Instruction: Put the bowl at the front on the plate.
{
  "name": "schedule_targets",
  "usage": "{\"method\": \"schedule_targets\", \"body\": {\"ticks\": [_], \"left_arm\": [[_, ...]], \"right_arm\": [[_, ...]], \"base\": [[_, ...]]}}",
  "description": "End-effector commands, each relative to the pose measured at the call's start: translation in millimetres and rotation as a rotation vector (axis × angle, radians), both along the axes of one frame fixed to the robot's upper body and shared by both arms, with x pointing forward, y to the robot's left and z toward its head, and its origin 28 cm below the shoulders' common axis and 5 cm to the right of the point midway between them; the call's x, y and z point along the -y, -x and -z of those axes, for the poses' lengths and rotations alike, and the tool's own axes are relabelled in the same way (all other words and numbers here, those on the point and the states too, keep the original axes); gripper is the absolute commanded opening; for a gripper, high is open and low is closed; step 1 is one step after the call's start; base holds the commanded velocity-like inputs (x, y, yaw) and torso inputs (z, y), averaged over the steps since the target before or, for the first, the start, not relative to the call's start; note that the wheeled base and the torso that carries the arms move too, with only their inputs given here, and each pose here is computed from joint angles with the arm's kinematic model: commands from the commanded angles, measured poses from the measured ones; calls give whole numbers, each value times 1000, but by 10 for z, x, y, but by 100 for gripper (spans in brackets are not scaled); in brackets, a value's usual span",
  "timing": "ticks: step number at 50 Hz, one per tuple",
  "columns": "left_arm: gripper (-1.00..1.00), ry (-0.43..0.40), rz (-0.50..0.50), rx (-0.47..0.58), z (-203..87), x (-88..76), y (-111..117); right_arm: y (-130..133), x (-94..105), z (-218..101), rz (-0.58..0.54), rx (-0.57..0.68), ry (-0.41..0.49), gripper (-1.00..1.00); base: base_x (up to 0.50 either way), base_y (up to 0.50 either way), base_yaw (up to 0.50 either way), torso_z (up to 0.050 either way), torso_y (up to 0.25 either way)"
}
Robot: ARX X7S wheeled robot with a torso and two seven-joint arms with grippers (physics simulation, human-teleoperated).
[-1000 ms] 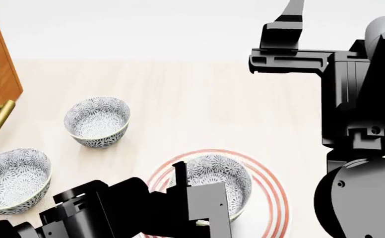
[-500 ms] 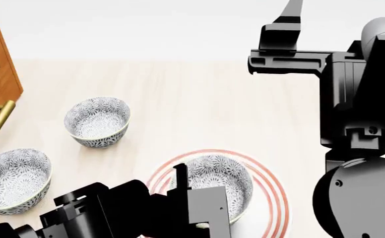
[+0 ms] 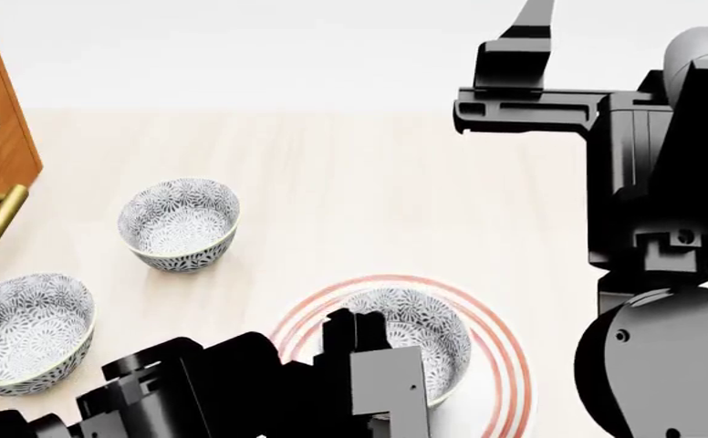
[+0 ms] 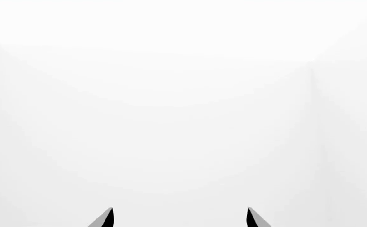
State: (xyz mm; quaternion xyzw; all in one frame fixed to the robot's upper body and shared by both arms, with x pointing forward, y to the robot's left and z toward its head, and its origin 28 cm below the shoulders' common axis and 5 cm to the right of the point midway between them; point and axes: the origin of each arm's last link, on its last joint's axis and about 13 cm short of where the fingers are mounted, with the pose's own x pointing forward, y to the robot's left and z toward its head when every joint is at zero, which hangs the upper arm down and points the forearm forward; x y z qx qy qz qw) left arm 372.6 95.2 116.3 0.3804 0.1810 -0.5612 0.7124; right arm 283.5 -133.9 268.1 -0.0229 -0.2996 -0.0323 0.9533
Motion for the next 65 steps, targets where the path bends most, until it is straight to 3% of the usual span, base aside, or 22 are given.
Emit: {"method": "schedule_targets", "body": {"ticks": [1,26,37,44,46,65], "left_arm": [[100,79,29,-34,-130,71,-8],[100,279,31,-82,-448,92,-6],[100,434,-68,-22,-612,4,-104],[100,491,-103,-9,-679,-67,-150],[100,483,-117,36,-678,-95,-174],[100,548,-212,80,-689,-304,-262]], "right_arm": [[7,-5,-22,0,5,-2,100],[-18,-6,7,4,0,2,100],[-18,-2,22,6,-1,-1,100],[-14,-9,11,3,2,-2,100],[-10,-10,13,2,3,-1,100],[1,-13,-4,-11,17,0,100]], "base": [[0,0,0,0,0],[0,0,0,0,0],[0,0,0,0,0],[0,0,0,0,0],[0,0,0,0,0],[0,0,0,0,0]]}}
